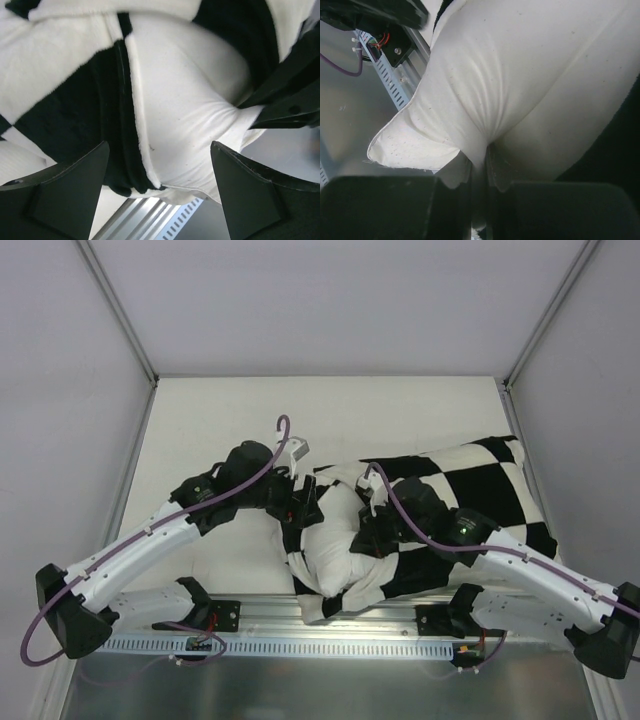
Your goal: Remove the pillowcase from the pillow
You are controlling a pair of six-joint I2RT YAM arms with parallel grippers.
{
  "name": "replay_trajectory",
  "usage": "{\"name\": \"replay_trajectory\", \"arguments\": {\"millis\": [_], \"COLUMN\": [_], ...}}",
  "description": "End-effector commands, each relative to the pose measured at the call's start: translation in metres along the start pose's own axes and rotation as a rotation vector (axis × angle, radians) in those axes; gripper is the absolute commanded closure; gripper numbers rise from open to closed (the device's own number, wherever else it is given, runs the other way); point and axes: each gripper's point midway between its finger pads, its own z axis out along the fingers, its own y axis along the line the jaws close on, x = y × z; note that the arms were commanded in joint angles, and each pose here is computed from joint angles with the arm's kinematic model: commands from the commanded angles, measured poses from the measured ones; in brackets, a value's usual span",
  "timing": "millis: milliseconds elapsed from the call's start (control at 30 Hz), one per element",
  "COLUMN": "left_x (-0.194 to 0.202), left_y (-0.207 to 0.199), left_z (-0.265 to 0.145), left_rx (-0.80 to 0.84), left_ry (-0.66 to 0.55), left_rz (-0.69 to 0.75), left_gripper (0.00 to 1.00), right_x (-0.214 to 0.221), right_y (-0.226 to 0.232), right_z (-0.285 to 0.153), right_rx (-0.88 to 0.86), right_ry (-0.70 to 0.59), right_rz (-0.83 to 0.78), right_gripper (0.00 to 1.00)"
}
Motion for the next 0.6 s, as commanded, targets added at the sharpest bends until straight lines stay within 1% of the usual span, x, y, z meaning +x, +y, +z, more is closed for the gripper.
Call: {"name": "replay_trajectory", "arguments": {"millis": [0, 33, 67, 133, 167, 200, 233, 267, 300, 333, 467, 500, 533, 567], "left_x": [0.031, 0.033, 0.037, 0.043, 0.042, 0.043, 0.041, 0.040, 0.039, 0.036, 0.021, 0.018, 0.017, 0.014], "left_y": [0.038, 0.045, 0.050, 0.058, 0.069, 0.079, 0.088, 0.095, 0.100, 0.108, 0.115, 0.116, 0.115, 0.123], "left_z": [0.014, 0.017, 0.020, 0.026, 0.027, 0.029, 0.029, 0.029, 0.029, 0.026, 0.020, 0.021, 0.023, 0.022], "left_rx": [-0.178, -0.210, -0.229, -0.265, -0.321, -0.375, -0.417, -0.443, -0.455, -0.474, -0.448, -0.438, -0.418, -0.428], "left_ry": [0.109, 0.115, 0.127, 0.150, 0.140, 0.140, 0.130, 0.124, 0.124, 0.107, 0.043, 0.030, 0.033, 0.025], "left_rz": [0.014, 0.010, 0.004, -0.014, -0.015, -0.023, -0.042, -0.056, -0.081, -0.132, -0.196, -0.203, -0.227, -0.258], "left_gripper": [0.18, 0.19, 0.22, 0.26, 0.36, 0.43, 0.49, 0.53, 0.64, 0.67, 0.77, 0.82, 0.93, 0.99], "right_x": [-0.040, -0.042, -0.044, -0.048, -0.048, -0.048, -0.047, -0.045, -0.039, -0.036, -0.015, -0.011, -0.007, -0.004], "right_y": [0.010, 0.010, 0.010, 0.011, 0.011, 0.012, 0.012, 0.012, 0.010, 0.006, -0.015, -0.021, -0.023, -0.026], "right_z": [-0.007, -0.008, -0.008, -0.011, -0.011, -0.013, -0.014, -0.015, -0.018, -0.020, -0.033, -0.036, -0.041, -0.044], "right_rx": [-0.011, -0.006, -0.004, -0.006, -0.005, -0.009, -0.012, -0.013, -0.009, 0.006, 0.085, 0.102, 0.111, 0.119], "right_ry": [-0.101, -0.106, -0.110, -0.123, -0.123, -0.130, -0.129, -0.127, -0.123, -0.122, -0.123, -0.124, -0.142, -0.149], "right_rz": [-0.056, -0.055, -0.057, -0.061, -0.064, -0.069, -0.068, -0.069, -0.065, -0.092, -0.060, -0.035, -0.030, -0.026], "right_gripper": [0.99, 0.99, 1.00, 0.99, 0.99, 0.99, 0.99, 0.99, 0.99, 1.00, 0.99, 0.99, 0.99, 0.99]}}
